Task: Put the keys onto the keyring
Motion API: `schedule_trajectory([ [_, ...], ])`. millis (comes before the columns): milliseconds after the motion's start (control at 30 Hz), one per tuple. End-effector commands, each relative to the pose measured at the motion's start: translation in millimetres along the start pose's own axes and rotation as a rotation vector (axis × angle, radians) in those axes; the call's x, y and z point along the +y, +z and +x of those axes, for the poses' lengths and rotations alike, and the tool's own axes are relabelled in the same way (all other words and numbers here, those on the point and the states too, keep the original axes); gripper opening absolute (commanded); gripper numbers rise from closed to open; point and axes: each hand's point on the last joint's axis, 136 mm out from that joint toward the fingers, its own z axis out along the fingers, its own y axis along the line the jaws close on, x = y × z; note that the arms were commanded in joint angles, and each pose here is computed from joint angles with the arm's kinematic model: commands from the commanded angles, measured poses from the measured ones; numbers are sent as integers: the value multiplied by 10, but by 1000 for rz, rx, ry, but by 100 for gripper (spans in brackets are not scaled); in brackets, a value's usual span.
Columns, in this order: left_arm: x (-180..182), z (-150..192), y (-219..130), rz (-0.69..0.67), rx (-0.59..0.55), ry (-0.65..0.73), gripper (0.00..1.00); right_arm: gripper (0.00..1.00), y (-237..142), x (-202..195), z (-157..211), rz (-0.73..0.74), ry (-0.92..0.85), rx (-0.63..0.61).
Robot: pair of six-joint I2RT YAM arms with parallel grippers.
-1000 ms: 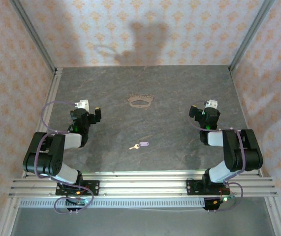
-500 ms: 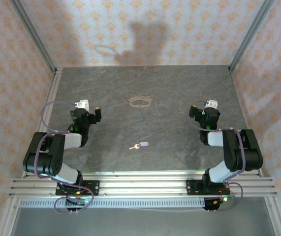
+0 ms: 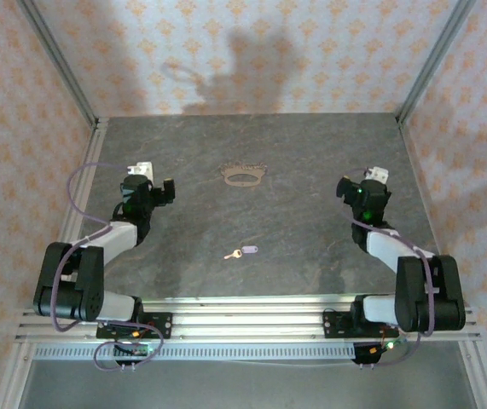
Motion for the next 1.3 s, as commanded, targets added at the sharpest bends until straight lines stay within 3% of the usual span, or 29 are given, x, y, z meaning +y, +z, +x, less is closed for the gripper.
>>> schedule_trajectory([
  [0,15,-45,-75,-3,37,-28,100,99,-74,-210,-120,146,121,57],
  [100,-1,-158,-137,4,32,-55,100,99,-144,-280,-206,207,227,74],
  [233,-68,-313,-210,24,37,-86,100,99,-224,-104,-313,105,261,81],
  [467,-354,-565,-353,90,16,-139,100,99,-284,-14,-283,77,250,173],
  [667,-562,-669,-464,148,14,-220,100,100,-327,312,-134,-104,267,272],
  [900,-785,-691,-553,207,38,-246,100,87,-326,752,-52,-266,302,379],
  [1267,-1109,-608,-582,281,88,-257,100,74,-164,1520,311,-386,210,549],
])
